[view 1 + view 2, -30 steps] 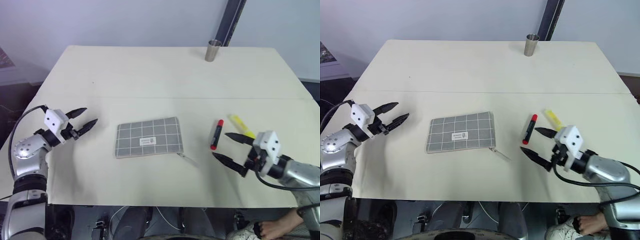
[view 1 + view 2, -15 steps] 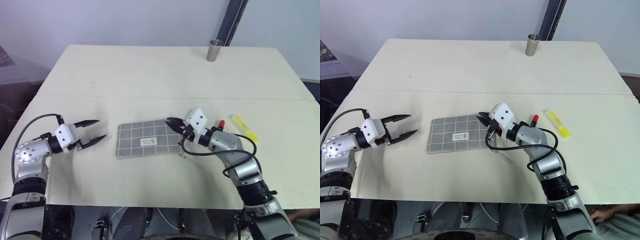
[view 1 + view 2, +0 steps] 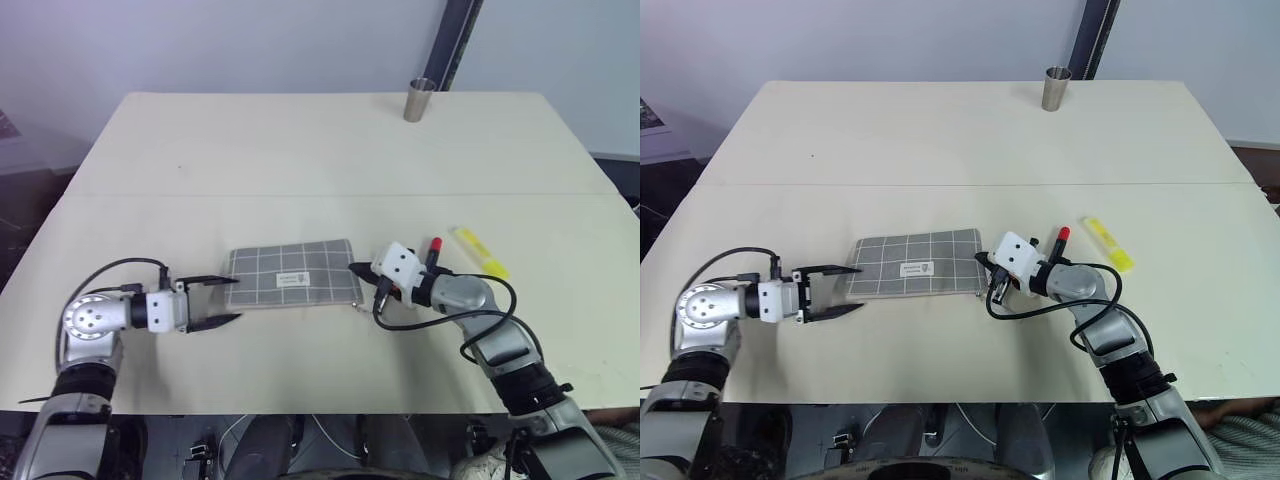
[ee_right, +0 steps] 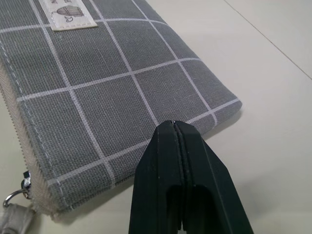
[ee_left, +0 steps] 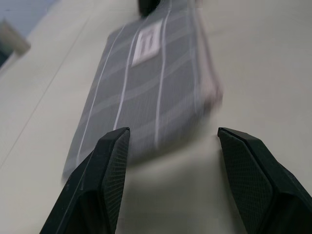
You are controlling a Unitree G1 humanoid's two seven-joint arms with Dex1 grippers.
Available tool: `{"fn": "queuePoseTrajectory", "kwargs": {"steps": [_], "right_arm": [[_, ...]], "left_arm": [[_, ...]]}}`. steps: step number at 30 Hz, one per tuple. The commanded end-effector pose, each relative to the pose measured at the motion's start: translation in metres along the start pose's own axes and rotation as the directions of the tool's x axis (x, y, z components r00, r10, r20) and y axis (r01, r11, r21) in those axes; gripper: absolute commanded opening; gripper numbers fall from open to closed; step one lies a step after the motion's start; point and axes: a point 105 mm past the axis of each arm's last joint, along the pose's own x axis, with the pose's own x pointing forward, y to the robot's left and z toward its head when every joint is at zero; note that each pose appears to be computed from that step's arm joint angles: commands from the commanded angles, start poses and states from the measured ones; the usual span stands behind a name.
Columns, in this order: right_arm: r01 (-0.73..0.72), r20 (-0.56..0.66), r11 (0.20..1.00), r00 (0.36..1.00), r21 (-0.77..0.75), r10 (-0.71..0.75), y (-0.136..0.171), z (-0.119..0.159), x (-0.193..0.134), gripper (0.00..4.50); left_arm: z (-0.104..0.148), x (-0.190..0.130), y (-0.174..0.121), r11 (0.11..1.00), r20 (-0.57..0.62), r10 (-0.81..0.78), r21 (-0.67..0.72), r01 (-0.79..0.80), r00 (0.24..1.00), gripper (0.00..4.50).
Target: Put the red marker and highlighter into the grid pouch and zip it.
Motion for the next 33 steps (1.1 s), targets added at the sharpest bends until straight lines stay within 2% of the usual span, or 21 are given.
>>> {"fn": "queuePoseTrajectory", "kwargs": {"steps": [1, 7, 10, 14, 15, 21, 24, 28, 31, 33], "right_arm": [[0.024, 0.033, 1.000, 0.999, -0.007, -0.024, -0.007, 0.009, -0.005, 0.02], [0.039, 0.014, 0.999, 0.999, -0.014, -0.039, -0.014, 0.006, -0.015, 0.02], [0.048, 0.014, 0.999, 0.999, -0.016, -0.047, -0.016, 0.007, -0.017, 0.00], [0.054, 0.020, 0.999, 0.998, -0.009, -0.054, -0.018, 0.009, -0.017, 0.00], [0.059, 0.024, 0.998, 0.998, -0.002, -0.059, -0.018, 0.009, -0.017, 0.00], [0.058, 0.043, 0.998, 0.997, 0.016, -0.058, -0.016, 0.010, -0.019, 0.00], [0.076, 0.091, 0.996, 0.993, 0.049, -0.080, -0.021, 0.020, -0.022, 0.78], [0.135, 0.183, 0.979, 0.970, 0.153, -0.163, -0.036, 0.042, -0.037, 2.84], [0.080, 0.187, 0.978, 0.976, 0.191, -0.116, -0.027, 0.048, -0.047, 4.40], [0.031, 0.166, 0.981, 0.984, 0.192, -0.064, -0.012, 0.049, -0.049, 4.46]], "left_arm": [[0.004, 0.006, 0.012, 0.999, 0.009, 0.017, 0.046, -0.018, 1.000, 3.03], [-0.008, 0.016, 0.009, 1.000, -0.037, -0.002, 0.027, 0.003, 0.999, 3.03], [-0.007, 0.024, 0.008, 1.000, -0.011, 0.008, 0.010, -0.008, 1.000, 2.18], [-0.011, 0.030, 0.011, 0.999, -0.014, 0.044, -0.020, -0.044, 0.999, 0.24], [-0.011, 0.032, 0.012, 0.998, -0.007, 0.052, -0.028, -0.052, 0.999, 0.06], [-0.008, 0.036, 0.012, 0.998, 0.023, 0.054, -0.043, -0.053, 0.998, 0.06], [-0.009, 0.033, 0.013, 0.996, 0.018, 0.074, -0.060, -0.073, 0.997, 0.00], [-0.009, 0.031, 0.020, 0.985, 0.024, 0.144, -0.096, -0.141, 0.989, 0.00], [-0.010, 0.027, 0.025, 0.974, 0.010, 0.199, -0.109, -0.197, 0.980, 0.00], [-0.015, 0.024, 0.027, 0.967, -0.029, 0.235, -0.097, -0.237, 0.971, 0.00]]}}
